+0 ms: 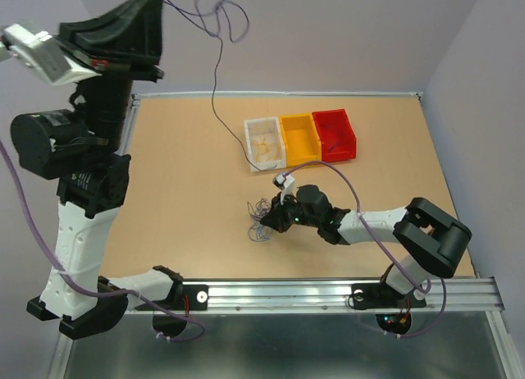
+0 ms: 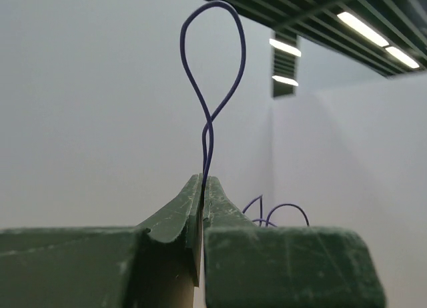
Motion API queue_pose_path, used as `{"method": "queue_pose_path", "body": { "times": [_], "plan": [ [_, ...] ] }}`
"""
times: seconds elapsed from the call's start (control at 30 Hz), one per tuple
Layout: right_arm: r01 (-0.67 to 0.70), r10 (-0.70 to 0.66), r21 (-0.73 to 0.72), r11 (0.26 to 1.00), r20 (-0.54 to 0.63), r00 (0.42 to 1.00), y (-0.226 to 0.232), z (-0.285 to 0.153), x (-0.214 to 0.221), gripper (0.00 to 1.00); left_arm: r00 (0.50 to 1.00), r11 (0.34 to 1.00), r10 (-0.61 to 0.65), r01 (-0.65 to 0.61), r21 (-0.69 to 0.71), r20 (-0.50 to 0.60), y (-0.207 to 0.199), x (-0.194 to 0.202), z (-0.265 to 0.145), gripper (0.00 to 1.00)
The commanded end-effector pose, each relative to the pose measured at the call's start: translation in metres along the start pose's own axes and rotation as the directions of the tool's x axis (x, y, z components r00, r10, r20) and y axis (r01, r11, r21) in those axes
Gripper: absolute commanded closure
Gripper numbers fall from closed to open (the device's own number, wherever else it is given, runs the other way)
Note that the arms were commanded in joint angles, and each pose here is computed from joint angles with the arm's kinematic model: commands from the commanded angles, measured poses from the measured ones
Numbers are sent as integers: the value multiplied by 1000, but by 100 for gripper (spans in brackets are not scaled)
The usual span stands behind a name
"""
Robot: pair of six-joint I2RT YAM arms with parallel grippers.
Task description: Untangle the cables
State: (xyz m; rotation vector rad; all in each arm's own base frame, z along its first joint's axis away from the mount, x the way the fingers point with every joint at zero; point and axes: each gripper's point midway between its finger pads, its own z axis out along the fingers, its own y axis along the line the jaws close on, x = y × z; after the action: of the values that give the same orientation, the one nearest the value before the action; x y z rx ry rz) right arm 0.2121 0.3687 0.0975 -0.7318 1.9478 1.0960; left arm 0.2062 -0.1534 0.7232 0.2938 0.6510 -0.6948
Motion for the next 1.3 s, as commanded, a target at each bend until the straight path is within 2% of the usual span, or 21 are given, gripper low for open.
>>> {"method": "queue_pose_path", "body": {
  "times": [0.0,0.1,0.13,0.2,0.23,0.3,0.33,0.37,0.43,0.47,0.53,0.6,0.7,0.8,0.93,1.0,1.03,1.07,1.17,1.2,1.27],
  "plan": [
    [-85,83,70,994,32,996,-8,-12,8,93,997,909,55,-28,-416,54,75,-22,-6,100],
    [-94,89,132,987,41,995,-18,-22,11,92,998,916,59,-54,-397,0,74,0,-8,100],
    [-92,86,143,985,49,995,-19,-25,9,89,998,917,58,-50,-396,8,73,-5,-9,100],
    [-73,61,141,987,88,994,-13,-34,-7,69,999,948,35,-46,-316,-39,60,24,-11,100],
    [-62,45,145,988,116,992,-11,-38,-18,43,998,965,27,-42,-260,-61,51,40,-17,100],
    [-34,7,145,989,187,982,-2,-51,-48,19,998,992,13,-21,-121,-59,24,46,-23,100],
    [-24,-8,147,989,212,977,2,-55,-59,15,997,997,10,-16,-74,-79,16,57,-27,100],
    [-6,-30,162,987,218,975,2,-60,-65,14,991,999,4,-9,-40,-132,12,83,-36,100],
    [12,-64,177,984,289,955,10,-75,-95,10,985,997,10,3,73,-171,-8,99,-48,100],
    [21,-86,204,979,317,945,11,-83,-110,10,977,995,9,13,101,-214,-11,122,-57,100],
    [21,-114,234,972,395,912,17,-102,-138,10,973,989,21,14,149,-228,-18,137,-67,100],
    [10,-148,296,955,447,882,12,-119,-155,10,960,989,14,29,148,-279,-17,177,-83,100],
    [-64,-171,380,923,553,815,-2,-154,-166,10,952,990,-6,49,134,-306,-16,217,-91,100],
    [-121,-157,377,918,627,763,-9,-178,-155,11,916,992,-24,72,106,-400,-9,275,-84,100],
    [-156,-156,374,914,681,716,-11,-201,-152,12,910,995,-25,64,81,-415,-4,296,-65,100],
    [-159,-152,361,919,696,702,-8,-209,-152,12,906,998,-32,49,31,-422,4,316,-46,100],
    [-154,-155,359,921,699,698,-7,-211,-153,12,892,998,-41,54,15,-451,5,332,-50,100],
    [-154,-155,359,921,699,698,-6,-212,-154,12,901,999,-41,48,4,-432,8,326,-38,100],
    [-160,-155,362,918,701,696,-6,-216,-155,12,869,996,-83,58,-65,-488,19,363,-33,100],
    [-160,-154,362,918,698,699,-6,-216,-154,12,876,996,-85,56,-74,-475,22,359,-21,100],
    [-159,-152,360,919,697,700,-5,-216,-154,12,837,992,-101,41,-123,-537,32,393,-24,100]
  ]
}}
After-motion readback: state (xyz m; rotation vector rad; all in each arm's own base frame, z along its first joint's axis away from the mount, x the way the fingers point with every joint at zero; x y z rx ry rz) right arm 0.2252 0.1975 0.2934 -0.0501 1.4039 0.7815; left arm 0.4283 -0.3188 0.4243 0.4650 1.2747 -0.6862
